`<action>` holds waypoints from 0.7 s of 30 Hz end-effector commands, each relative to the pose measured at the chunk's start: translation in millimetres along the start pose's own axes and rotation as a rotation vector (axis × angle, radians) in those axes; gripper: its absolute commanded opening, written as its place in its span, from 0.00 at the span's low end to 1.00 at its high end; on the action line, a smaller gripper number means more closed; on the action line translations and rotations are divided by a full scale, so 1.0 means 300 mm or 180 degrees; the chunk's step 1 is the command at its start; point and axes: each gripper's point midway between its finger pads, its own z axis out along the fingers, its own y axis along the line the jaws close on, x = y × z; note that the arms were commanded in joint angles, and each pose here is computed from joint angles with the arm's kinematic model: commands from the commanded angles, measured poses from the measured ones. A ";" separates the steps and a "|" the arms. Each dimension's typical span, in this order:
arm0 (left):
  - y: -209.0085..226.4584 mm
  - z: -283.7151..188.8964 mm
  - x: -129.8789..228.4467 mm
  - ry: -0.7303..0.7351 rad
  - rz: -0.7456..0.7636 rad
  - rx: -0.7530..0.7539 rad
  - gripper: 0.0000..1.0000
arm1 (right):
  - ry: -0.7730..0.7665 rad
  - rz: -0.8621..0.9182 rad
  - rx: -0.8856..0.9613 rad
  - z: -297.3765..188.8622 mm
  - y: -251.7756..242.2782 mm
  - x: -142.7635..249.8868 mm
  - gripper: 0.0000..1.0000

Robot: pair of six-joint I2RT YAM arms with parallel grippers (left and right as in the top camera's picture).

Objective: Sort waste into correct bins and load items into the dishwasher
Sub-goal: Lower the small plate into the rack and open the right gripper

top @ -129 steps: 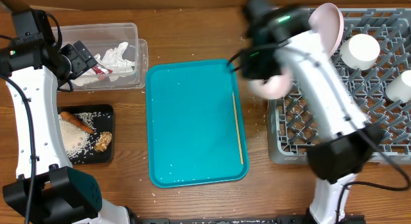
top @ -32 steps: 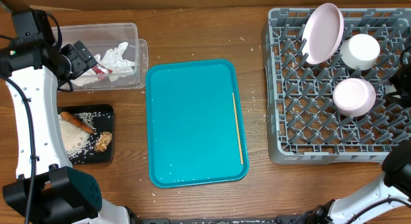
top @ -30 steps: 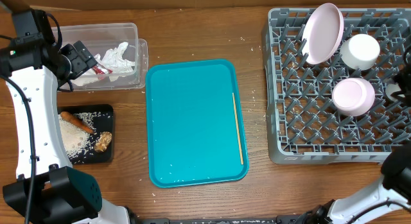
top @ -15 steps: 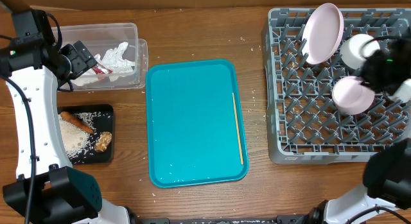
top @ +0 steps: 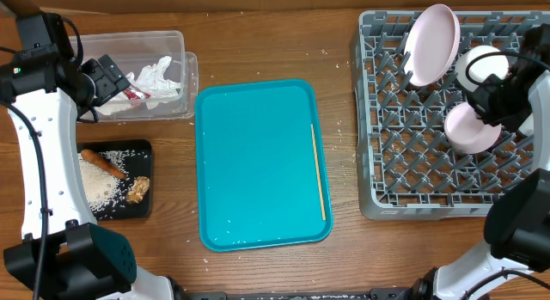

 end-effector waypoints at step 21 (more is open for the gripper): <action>0.005 0.010 0.002 0.0021 -0.0062 -0.0008 1.00 | 0.0159 0.0033 -0.0199 0.087 -0.028 0.026 0.04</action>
